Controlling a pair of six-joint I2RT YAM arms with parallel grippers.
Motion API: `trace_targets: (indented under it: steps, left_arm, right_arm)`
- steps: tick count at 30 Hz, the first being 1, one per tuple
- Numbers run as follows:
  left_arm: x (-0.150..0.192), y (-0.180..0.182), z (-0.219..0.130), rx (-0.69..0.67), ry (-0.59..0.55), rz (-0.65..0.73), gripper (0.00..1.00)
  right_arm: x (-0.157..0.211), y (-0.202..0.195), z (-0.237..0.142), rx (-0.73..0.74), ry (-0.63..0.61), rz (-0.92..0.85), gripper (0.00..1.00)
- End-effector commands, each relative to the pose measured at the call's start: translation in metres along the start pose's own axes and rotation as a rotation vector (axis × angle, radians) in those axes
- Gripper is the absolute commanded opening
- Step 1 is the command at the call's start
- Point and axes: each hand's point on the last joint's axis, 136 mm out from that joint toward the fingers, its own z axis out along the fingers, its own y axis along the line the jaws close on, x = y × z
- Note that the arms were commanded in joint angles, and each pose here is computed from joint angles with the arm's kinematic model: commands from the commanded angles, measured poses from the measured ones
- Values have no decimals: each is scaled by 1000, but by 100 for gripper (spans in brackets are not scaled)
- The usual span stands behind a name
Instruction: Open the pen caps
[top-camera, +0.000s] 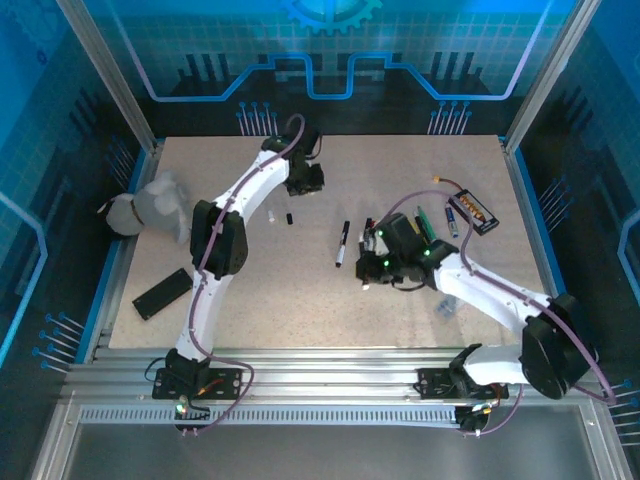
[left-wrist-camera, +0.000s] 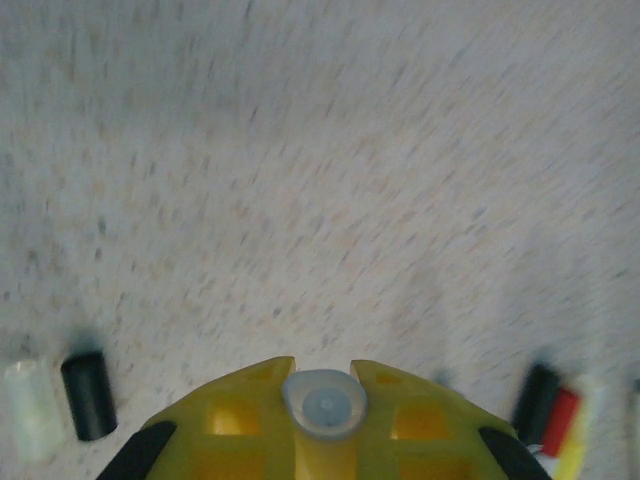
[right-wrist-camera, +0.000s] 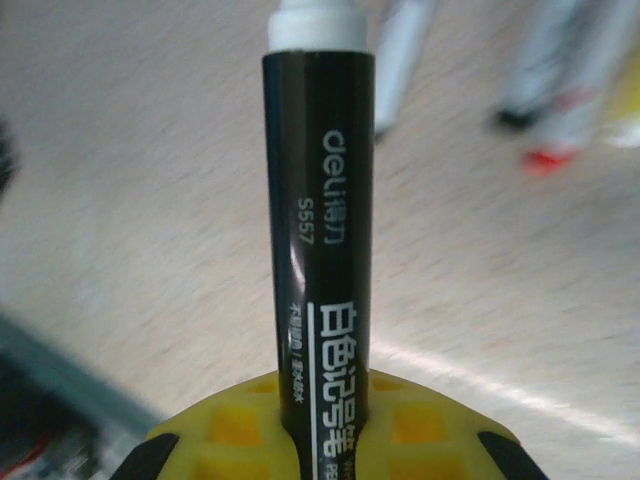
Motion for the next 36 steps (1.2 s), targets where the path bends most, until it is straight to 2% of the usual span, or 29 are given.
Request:
trace_targets:
  steps: [1,11,19,26,34,36]
  left_arm:
    - [17,15,-9,-64,7,47,0]
    - [49,44,25,-147,94,47,1]
    - [50,47,38,-163,112,51,26]
    - [45,44,36,-161,106,52,34]
    - [37,36,20,-138,73,57,38]
    - [35,33,14,-132,64,62,38]
  right_arm:
    - [-16,-65,-2,304,26,-59,0]
    - [-43,-108,18,485,139,-119,0]
    - [-45,-127,39,547,194,-126,0]
    - [-53,-143,54,594,228,-114,0]
    - [-60,-172,51,732,262,-101,21]
    - [-62,-178,49,753,262,-92,21]
